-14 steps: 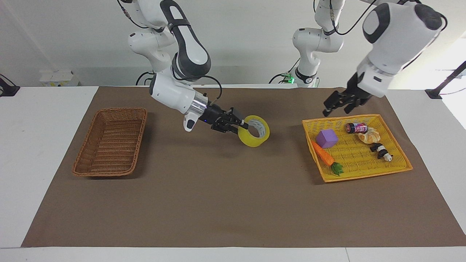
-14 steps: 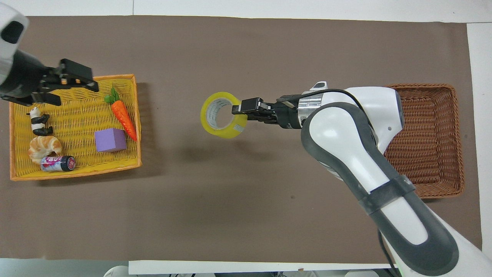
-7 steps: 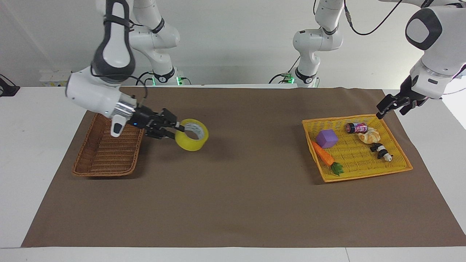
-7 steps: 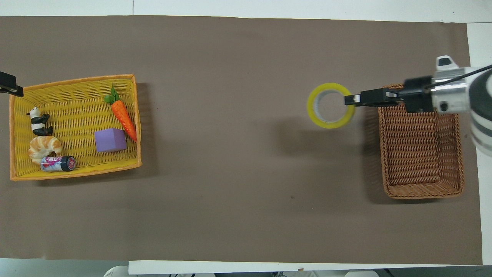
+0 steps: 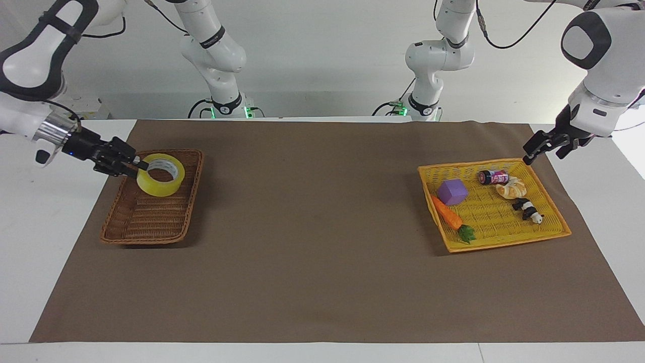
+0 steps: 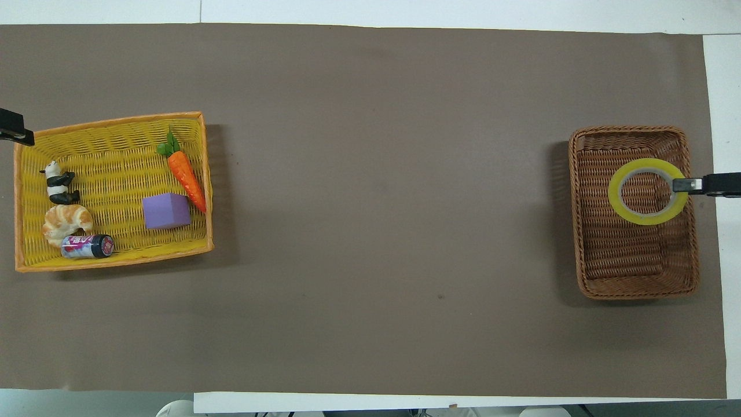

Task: Move tape to another basket

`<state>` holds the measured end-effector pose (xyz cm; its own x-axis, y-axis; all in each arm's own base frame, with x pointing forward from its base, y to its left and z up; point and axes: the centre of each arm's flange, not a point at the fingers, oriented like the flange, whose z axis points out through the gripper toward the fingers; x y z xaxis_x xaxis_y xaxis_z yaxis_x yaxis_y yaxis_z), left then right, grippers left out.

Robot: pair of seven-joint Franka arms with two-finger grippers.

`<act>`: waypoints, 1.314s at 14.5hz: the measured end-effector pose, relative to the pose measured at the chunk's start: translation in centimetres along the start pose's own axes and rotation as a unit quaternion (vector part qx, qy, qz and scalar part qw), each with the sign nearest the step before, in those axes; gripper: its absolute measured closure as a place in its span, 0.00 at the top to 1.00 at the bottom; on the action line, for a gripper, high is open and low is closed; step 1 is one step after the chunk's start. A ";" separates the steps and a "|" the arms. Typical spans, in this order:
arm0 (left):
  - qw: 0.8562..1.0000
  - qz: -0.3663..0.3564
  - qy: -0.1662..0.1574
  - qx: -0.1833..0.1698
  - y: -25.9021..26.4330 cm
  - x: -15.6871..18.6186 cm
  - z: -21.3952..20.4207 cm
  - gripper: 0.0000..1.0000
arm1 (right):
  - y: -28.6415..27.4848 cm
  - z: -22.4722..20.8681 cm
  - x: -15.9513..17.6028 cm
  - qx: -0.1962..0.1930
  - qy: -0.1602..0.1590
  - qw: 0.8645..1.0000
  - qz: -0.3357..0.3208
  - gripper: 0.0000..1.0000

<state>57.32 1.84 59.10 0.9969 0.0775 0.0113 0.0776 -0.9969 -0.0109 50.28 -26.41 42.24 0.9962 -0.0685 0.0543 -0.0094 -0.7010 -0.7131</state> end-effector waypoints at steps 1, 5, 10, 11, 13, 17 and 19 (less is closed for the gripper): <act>1.000 -0.001 0.001 0.000 -0.1 0.0 -0.1 1.00 | 2.1 0.3 -0.2 0.004 -0.003 1.000 0.001 0.54; 1.000 -0.014 -0.018 0.001 -1.6 -0.7 -1.5 1.00 | 6.7 4.7 -0.4 0.009 -0.049 0.999 -0.001 0.54; 1.000 0.008 -0.019 0.000 0.9 -1.2 -3.4 1.00 | 7.1 7.2 -0.9 -0.011 -0.082 0.996 -0.041 0.54; 1.000 0.009 -0.020 0.000 1.0 -1.2 -3.4 1.00 | 6.9 7.2 -0.8 -0.015 -0.085 0.995 -0.046 0.54; 1.000 0.010 -0.020 0.000 1.1 -1.3 -3.7 1.00 | 6.4 7.0 -0.5 -0.031 -0.086 0.994 -0.056 0.70; 1.000 0.016 -0.013 -0.001 1.6 -1.3 -4.4 1.00 | 1.9 4.9 1.6 -0.106 -0.099 0.982 -0.120 1.00; 1.000 0.020 -0.022 -0.001 2.1 -1.4 -3.7 1.00 | -3.5 3.3 3.2 -0.168 -0.110 0.966 -0.161 1.00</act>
<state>56.07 -0.37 62.78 0.9987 0.0384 -0.0328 0.0381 -0.9992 -0.0093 53.79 -21.88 42.61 0.9466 0.3170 0.0595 0.3122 -0.8546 -0.4148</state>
